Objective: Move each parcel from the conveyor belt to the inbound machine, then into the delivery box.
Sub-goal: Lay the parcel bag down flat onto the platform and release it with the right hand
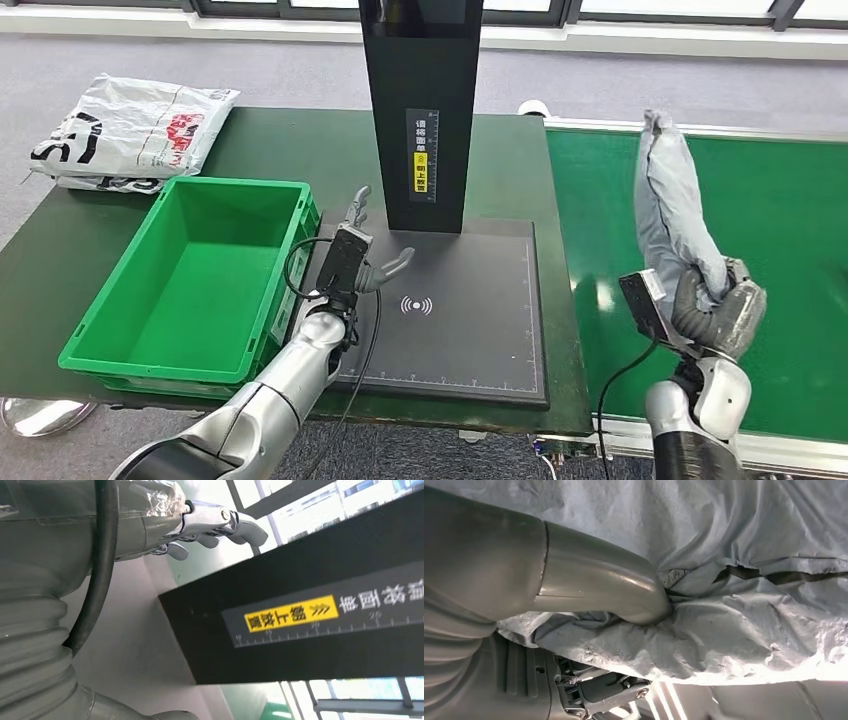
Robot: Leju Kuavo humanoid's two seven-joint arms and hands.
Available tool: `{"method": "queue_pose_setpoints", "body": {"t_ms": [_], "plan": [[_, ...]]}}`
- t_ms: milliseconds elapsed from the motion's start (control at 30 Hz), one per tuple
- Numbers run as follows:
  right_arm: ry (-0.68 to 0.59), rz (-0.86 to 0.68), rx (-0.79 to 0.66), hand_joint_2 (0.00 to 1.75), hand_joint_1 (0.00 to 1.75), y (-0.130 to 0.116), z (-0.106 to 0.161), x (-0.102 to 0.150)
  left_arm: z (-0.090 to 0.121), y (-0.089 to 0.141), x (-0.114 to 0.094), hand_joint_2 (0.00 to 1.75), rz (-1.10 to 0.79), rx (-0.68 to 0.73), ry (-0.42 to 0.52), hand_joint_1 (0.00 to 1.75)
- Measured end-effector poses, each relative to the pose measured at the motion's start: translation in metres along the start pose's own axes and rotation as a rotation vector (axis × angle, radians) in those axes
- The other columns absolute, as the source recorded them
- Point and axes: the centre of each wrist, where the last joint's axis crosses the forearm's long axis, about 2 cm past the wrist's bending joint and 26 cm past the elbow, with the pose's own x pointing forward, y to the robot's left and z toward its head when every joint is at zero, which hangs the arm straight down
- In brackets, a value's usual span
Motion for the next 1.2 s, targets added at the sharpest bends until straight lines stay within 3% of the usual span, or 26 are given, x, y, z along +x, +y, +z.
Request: {"method": "queue_pose_setpoints", "body": {"t_ms": [333, 533, 633, 800, 1067, 1100, 1200], "plan": [[-0.041, -0.055, -0.09, 1.75, 1.75, -0.017, -0.003, 0.029, -0.002, 0.005, 0.001, 1.75, -0.009, 0.014, -0.015, 0.0], [-0.124, -0.079, -0.039, 1.75, 1.75, -0.011, -0.003, 0.092, -0.01, -0.002, 0.011, 1.75, -0.019, 0.0, -0.028, 0.0], [-0.204, -0.106, 0.068, 1.75, 1.75, -0.004, 0.004, 0.127, -0.015, -0.004, 0.017, 1.75, -0.011, -0.012, -0.041, 0.0], [-0.353, -0.141, 0.39, 1.75, 1.75, 0.011, 0.039, 0.17, -0.017, -0.004, 0.019, 1.75, 0.002, -0.023, -0.047, 0.0], [-0.512, -0.16, 0.668, 1.75, 1.74, 0.02, 0.087, 0.192, -0.018, 0.001, 0.017, 1.75, -0.001, -0.016, -0.042, 0.0], [-0.528, -0.169, 0.695, 1.75, 1.68, 0.021, 0.09, 0.192, -0.018, 0.001, 0.017, 1.75, -0.002, -0.015, -0.042, 0.0], [-0.582, -0.194, 0.769, 1.75, 0.58, 0.022, 0.096, 0.192, -0.018, 0.002, 0.016, 1.75, 0.001, -0.012, -0.041, 0.0]]}}
